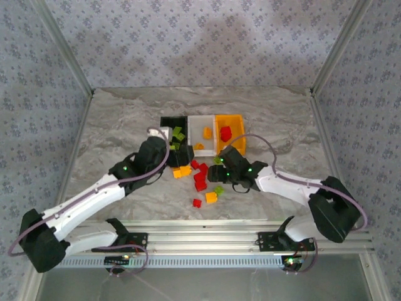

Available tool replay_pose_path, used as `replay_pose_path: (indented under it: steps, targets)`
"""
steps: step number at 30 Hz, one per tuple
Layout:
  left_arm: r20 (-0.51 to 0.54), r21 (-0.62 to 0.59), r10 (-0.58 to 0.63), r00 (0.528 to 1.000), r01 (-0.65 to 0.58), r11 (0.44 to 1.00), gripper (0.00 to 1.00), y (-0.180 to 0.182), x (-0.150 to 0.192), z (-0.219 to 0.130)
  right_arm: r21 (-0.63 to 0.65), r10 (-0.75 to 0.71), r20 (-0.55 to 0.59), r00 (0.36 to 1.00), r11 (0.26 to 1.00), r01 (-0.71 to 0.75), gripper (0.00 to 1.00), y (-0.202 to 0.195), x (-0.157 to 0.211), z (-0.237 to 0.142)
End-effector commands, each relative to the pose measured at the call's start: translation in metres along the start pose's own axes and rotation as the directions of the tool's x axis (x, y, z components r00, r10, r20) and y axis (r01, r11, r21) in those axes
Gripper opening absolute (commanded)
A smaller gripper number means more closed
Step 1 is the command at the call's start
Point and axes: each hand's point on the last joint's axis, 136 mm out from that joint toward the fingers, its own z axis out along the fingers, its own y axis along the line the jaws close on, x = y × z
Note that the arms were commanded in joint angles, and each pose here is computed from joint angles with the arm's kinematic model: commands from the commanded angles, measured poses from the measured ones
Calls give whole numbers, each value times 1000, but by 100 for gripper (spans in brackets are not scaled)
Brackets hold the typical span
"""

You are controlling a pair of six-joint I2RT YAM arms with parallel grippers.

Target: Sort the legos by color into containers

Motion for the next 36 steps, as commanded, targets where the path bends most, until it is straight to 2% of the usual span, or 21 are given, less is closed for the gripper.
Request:
replay_pose_path:
  steps: [1, 5, 11, 17, 22, 30, 36]
  targets:
    - [-19, -39, -61, 998, 61, 997, 100, 21, 23, -12, 17, -26, 10, 1000, 1000, 26, 68, 8, -9, 10]
    - [-10, -47, -110, 994, 109, 993, 100, 39, 39, -22, 81, -22, -15, 1000, 996, 23, 66, 2, -8, 23]
    - [-36, -69, -146, 989, 143, 987, 100, 55, 60, -26, 109, -30, -57, 998, 993, 36, 60, -2, -2, 42]
    - [-49, -79, -150, 988, 145, 986, 100, 63, 71, -30, 109, -34, -59, 998, 993, 40, 44, -4, 0, 44]
    - [-24, -82, -141, 990, 139, 987, 100, 68, 69, -35, 93, -42, -21, 999, 995, 43, 33, 1, -9, 27]
    - [-42, -114, -125, 991, 119, 986, 100, 75, 76, -33, 106, -35, 99, 995, 994, 24, 32, 1, -62, -29]
    - [-73, -113, -116, 991, 107, 988, 99, 72, 81, -27, 168, 66, 181, 981, 981, -97, 32, -29, -120, -31]
